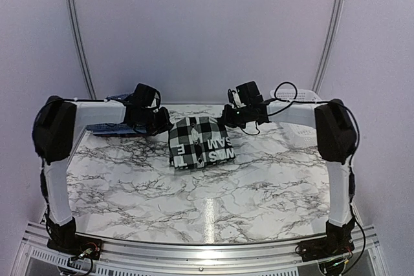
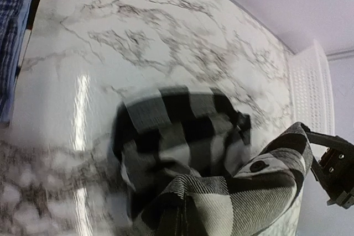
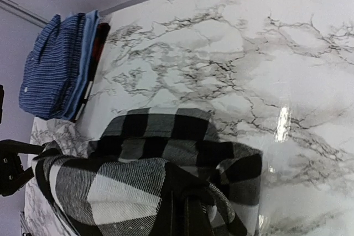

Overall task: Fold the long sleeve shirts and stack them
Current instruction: Fold the 2/3-rectangle-folded shirt at the center of the board.

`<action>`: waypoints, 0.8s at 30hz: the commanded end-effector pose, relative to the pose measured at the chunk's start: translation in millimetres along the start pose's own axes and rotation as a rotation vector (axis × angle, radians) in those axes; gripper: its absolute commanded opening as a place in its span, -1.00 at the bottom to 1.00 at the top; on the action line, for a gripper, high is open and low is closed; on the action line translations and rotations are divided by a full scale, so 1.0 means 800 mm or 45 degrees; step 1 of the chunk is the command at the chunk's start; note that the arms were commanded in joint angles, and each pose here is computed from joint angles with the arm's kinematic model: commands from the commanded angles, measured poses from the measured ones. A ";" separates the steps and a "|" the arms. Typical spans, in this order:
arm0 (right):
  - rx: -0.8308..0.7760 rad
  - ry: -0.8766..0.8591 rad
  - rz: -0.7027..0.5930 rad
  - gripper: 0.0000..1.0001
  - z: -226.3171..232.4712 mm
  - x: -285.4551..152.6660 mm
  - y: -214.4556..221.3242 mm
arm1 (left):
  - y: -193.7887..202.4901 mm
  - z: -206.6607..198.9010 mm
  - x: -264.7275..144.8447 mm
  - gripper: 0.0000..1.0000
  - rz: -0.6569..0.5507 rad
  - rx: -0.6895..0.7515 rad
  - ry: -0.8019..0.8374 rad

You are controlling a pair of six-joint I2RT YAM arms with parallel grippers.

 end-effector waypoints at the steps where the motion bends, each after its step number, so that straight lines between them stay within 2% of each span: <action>1: 0.036 -0.062 0.065 -1.00 -0.030 0.056 0.001 | -0.007 0.025 0.074 -1.00 0.186 -0.006 0.027; 6: 0.064 -0.034 0.057 -1.00 -0.041 0.057 0.011 | 0.007 0.036 0.098 -1.00 0.249 -0.044 0.046; 16: 0.107 0.086 0.040 -1.00 -0.048 -0.023 0.048 | 0.036 0.032 0.049 -1.00 0.222 -0.061 0.122; 20: 0.114 0.172 0.040 -1.00 -0.064 -0.037 0.057 | 0.029 0.026 0.046 -0.79 0.204 -0.028 0.124; 22: 0.124 0.202 0.046 -1.00 -0.074 -0.037 0.057 | 0.027 0.020 0.043 -0.54 0.204 -0.023 0.131; 24: 0.138 0.225 0.059 -0.73 -0.083 -0.038 0.058 | 0.026 0.018 0.036 -0.32 0.183 -0.009 0.129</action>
Point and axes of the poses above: each gripper's point midway between its finger pads, its own x axis out along the fingers, its own z axis along the line the jaws close on, y = z × x, the point moved 4 cm from there along -x, back along the fingers, and after that the axes turned 10 degrees about -x, right-handed, at the moved point
